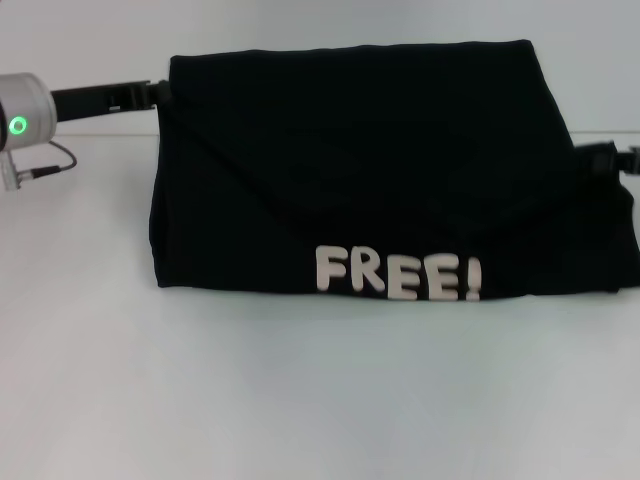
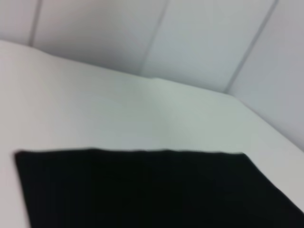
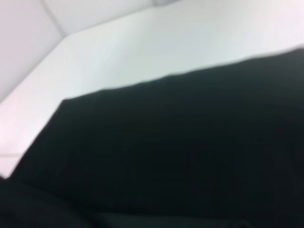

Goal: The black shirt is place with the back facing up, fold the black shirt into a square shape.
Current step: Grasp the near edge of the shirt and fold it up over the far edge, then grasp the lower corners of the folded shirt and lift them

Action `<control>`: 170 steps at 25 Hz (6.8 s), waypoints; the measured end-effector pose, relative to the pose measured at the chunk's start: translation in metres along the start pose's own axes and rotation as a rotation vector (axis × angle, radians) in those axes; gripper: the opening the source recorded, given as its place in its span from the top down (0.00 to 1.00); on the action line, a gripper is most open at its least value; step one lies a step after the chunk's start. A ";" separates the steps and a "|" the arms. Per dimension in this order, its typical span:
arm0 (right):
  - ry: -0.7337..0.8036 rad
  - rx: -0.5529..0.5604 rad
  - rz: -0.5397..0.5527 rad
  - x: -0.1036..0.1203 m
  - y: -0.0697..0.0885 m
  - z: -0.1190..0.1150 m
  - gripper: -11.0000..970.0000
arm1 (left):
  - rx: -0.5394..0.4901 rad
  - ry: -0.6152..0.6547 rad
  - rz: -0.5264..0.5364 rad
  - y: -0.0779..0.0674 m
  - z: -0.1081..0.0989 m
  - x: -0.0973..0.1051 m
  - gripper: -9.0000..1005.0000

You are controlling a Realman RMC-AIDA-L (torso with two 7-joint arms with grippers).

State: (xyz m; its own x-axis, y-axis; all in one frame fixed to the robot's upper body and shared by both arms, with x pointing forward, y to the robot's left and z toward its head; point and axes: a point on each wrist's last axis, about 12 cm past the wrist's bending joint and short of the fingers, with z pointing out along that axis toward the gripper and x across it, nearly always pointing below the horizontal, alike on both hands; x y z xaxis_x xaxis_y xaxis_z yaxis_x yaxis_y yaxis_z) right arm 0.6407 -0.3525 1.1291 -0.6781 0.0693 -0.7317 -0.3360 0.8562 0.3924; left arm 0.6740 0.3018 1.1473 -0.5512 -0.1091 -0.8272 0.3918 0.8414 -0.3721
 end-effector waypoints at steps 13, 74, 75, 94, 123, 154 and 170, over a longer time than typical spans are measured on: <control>-0.130 0.140 -0.089 -0.049 0.023 0.041 0.93 | -0.130 -0.127 0.055 -0.002 0.018 -0.024 0.97; -0.143 -0.228 -0.016 0.006 0.042 0.014 0.24 | 0.025 0.210 -0.089 -0.003 -0.026 0.086 0.08; -0.144 -0.224 -0.015 0.005 0.043 0.015 0.24 | 0.018 0.213 -0.094 -0.003 -0.024 0.086 0.08; -0.152 -0.180 -0.003 0.001 0.043 0.023 0.24 | -0.073 0.230 -0.066 -0.001 -0.009 0.095 0.08; -0.160 -0.165 0.002 0.001 0.041 0.023 0.24 | -0.043 0.272 -0.019 -0.008 -0.004 0.103 0.14; 0.034 0.038 0.121 0.012 -0.001 -0.002 0.24 | -0.058 0.279 0.012 -0.003 -0.012 0.097 0.99; 0.078 0.218 0.142 0.042 -0.019 0.010 0.27 | -0.055 0.273 0.030 -0.007 -0.006 0.089 0.99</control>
State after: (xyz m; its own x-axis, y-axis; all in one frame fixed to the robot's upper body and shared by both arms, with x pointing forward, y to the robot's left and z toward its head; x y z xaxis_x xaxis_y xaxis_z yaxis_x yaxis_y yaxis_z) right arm 0.6254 -0.3608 1.0856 -0.7594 0.1639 -0.6296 -0.0912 0.9314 0.3525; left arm 0.6179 0.2894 1.0785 -0.7206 0.0567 -0.6910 0.3747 0.8704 -0.3193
